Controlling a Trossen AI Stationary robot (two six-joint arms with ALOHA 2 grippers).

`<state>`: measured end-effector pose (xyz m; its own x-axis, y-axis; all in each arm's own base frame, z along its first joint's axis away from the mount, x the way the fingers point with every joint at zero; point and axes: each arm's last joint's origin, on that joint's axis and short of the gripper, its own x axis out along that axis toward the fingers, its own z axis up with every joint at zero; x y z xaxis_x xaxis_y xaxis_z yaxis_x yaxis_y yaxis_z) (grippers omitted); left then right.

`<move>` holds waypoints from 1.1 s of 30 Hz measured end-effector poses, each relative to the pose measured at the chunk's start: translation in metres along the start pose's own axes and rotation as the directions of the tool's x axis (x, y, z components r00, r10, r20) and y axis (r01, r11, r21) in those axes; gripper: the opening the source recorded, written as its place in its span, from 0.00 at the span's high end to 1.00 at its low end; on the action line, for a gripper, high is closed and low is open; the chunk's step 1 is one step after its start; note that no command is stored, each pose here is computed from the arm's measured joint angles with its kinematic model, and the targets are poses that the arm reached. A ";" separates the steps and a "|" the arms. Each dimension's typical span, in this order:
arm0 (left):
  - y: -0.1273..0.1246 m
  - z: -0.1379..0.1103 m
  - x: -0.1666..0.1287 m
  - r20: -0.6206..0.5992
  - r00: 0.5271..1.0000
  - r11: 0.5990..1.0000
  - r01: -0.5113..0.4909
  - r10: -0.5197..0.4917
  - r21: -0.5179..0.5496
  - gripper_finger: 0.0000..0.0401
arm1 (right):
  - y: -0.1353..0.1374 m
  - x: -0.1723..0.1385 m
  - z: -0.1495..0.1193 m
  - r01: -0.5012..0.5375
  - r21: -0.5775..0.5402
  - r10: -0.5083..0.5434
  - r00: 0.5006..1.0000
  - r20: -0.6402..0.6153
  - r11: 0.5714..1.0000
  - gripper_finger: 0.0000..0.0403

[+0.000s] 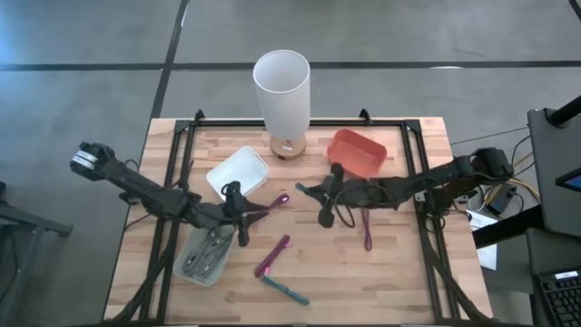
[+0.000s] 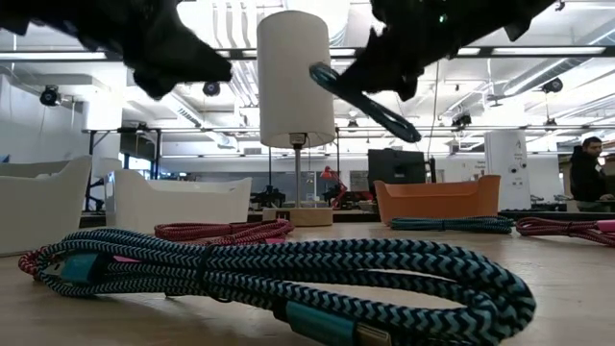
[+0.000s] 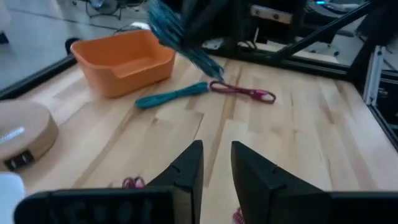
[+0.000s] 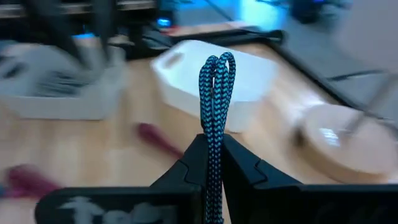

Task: Pick & Place USB Port
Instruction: Put the middle blue and black charger cable into the orange bin

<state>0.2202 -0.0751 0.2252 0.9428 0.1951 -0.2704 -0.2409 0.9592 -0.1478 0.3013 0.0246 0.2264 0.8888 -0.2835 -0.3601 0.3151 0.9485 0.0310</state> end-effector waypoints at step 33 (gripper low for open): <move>0.006 -0.011 0.001 -0.022 1.000 0.998 -0.016 0.015 -0.068 0.80 | -0.165 0.002 -0.030 0.550 -0.131 -0.545 0.712 -0.443 0.825 0.92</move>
<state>0.2165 -0.0714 0.2133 0.9339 0.2050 -0.2930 -0.2714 0.9399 -0.2074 0.2413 -0.1283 0.1925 0.3132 -0.6565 -0.6862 0.7055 0.6446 -0.2946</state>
